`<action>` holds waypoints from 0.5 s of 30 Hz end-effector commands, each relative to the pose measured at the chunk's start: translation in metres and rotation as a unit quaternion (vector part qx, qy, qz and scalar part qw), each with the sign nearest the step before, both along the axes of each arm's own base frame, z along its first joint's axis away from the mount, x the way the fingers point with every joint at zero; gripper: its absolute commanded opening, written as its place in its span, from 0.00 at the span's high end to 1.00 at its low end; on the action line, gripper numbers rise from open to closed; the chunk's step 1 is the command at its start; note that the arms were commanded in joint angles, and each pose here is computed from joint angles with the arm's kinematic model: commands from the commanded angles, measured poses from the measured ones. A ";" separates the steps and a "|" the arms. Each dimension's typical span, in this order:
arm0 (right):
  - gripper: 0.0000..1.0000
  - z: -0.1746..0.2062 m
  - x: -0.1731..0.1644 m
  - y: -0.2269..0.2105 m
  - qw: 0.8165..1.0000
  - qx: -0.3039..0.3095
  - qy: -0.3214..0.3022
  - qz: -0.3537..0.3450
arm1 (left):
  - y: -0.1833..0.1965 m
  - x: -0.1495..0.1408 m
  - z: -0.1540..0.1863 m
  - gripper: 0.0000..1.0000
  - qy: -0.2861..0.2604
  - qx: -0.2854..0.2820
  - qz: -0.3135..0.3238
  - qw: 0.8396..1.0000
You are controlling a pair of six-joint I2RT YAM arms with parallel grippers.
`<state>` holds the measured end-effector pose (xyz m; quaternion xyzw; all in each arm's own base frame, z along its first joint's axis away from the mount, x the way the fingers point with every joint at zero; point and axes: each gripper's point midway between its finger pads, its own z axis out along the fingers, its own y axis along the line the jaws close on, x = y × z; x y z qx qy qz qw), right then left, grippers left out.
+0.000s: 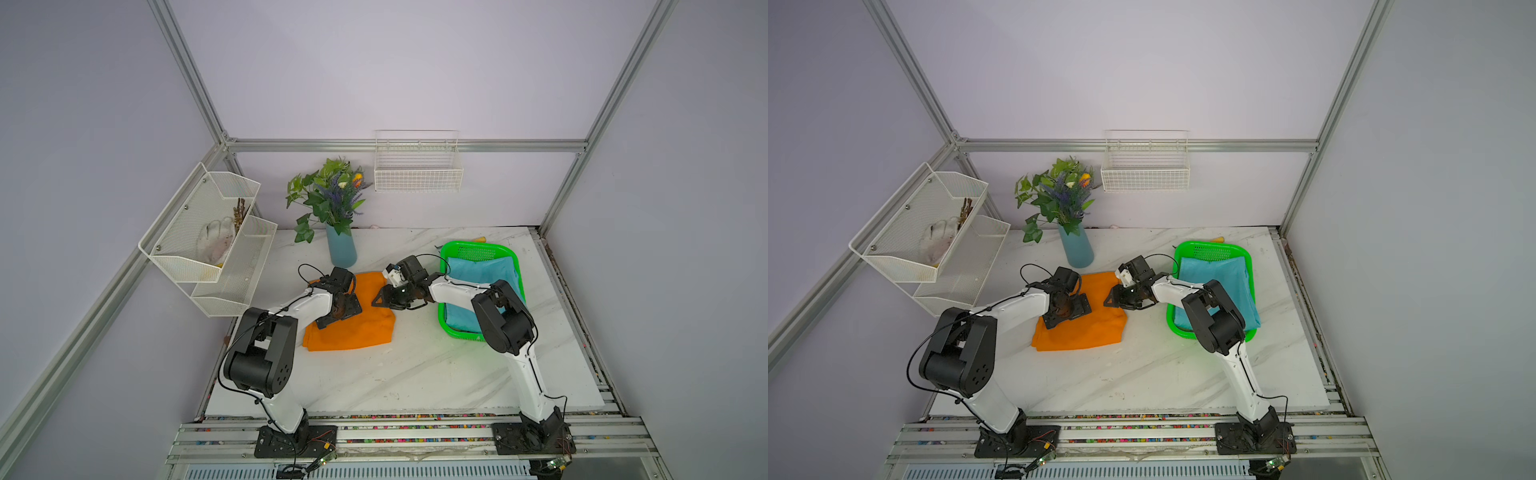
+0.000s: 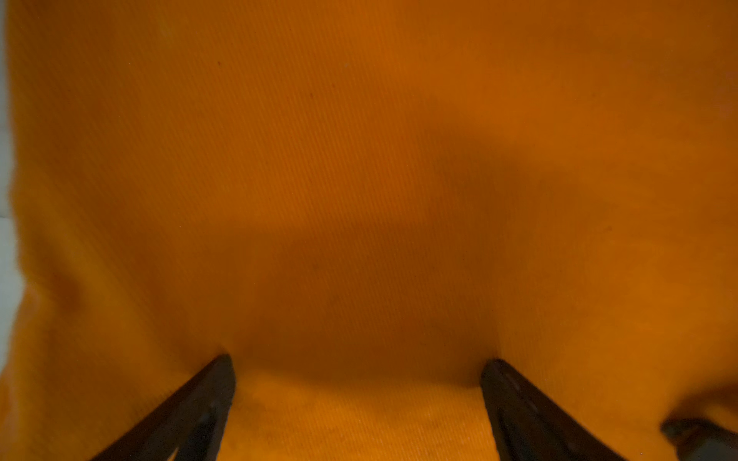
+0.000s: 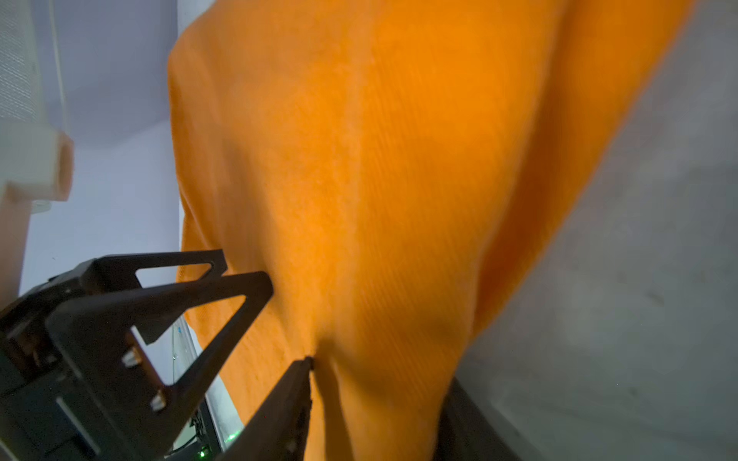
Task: Put the folded long pants in the basket
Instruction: Pick up the long pant at the center of the board.
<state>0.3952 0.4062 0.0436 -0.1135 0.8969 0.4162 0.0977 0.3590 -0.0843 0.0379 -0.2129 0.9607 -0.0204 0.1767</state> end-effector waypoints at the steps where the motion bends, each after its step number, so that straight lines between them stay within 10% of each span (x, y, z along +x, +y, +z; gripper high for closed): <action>1: 0.62 -0.019 -0.020 0.011 0.999 -0.009 0.036 0.018 | -0.068 0.002 -0.012 0.01 0.012 -0.127 -0.040 0.991; 8: 1.00 -0.010 -0.017 0.012 1.000 -0.019 0.015 0.018 | -0.085 0.010 0.000 0.01 -0.004 -0.147 -0.039 0.988; 15: 1.00 0.007 0.011 -0.030 0.992 -0.112 -0.039 -0.039 | -0.042 0.033 0.059 0.00 -0.078 -0.104 -0.050 0.990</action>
